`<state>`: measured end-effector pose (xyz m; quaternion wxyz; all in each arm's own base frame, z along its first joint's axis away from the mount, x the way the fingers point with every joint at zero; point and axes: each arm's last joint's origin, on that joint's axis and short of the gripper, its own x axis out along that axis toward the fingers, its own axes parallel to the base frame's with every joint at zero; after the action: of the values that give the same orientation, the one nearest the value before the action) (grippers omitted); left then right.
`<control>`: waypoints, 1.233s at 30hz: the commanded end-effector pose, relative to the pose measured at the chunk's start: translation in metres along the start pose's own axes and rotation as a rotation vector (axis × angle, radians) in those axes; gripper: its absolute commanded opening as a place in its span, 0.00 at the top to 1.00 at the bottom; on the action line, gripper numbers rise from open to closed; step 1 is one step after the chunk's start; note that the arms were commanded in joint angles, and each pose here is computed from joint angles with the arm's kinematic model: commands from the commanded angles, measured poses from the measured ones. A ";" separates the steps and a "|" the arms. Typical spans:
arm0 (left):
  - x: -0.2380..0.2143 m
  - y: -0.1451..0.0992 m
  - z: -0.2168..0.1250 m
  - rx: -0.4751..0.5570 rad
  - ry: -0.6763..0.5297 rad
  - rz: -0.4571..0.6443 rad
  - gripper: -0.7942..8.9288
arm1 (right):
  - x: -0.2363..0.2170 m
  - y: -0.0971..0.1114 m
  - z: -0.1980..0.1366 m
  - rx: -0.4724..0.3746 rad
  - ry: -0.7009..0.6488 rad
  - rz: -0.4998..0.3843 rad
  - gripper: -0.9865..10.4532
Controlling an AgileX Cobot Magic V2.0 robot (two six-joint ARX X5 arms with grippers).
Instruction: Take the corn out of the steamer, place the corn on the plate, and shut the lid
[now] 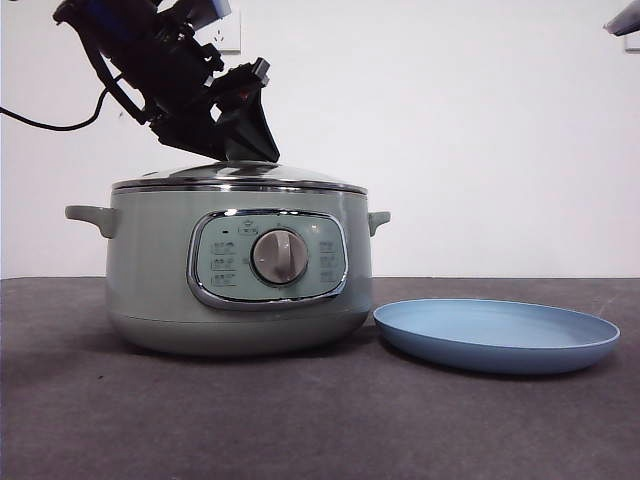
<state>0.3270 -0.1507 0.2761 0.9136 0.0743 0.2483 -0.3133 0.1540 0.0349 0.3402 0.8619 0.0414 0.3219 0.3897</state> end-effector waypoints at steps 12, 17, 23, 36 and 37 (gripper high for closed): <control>-0.078 -0.013 0.038 0.015 -0.199 -0.005 0.93 | 0.005 -0.007 0.010 0.022 -0.048 -0.055 0.42; -0.138 -0.026 0.044 0.027 -0.252 0.000 0.93 | 0.020 -0.009 0.025 0.046 -0.114 -0.022 0.42; -0.212 -0.043 0.039 0.046 -0.338 0.014 0.93 | 0.060 0.000 0.042 0.019 -0.120 -0.016 0.42; -0.302 -0.066 -0.004 0.013 -0.339 0.069 0.93 | 0.189 0.032 0.110 -0.048 0.044 -0.053 0.42; -0.306 -0.067 -0.007 0.010 -0.340 0.069 0.93 | 0.201 0.034 0.114 -0.051 0.062 -0.059 0.42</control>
<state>0.0801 -0.0404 0.4184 0.9496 0.0431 0.1165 -0.2879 0.2886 0.2100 0.3428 0.8659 -0.0021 0.3266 0.3788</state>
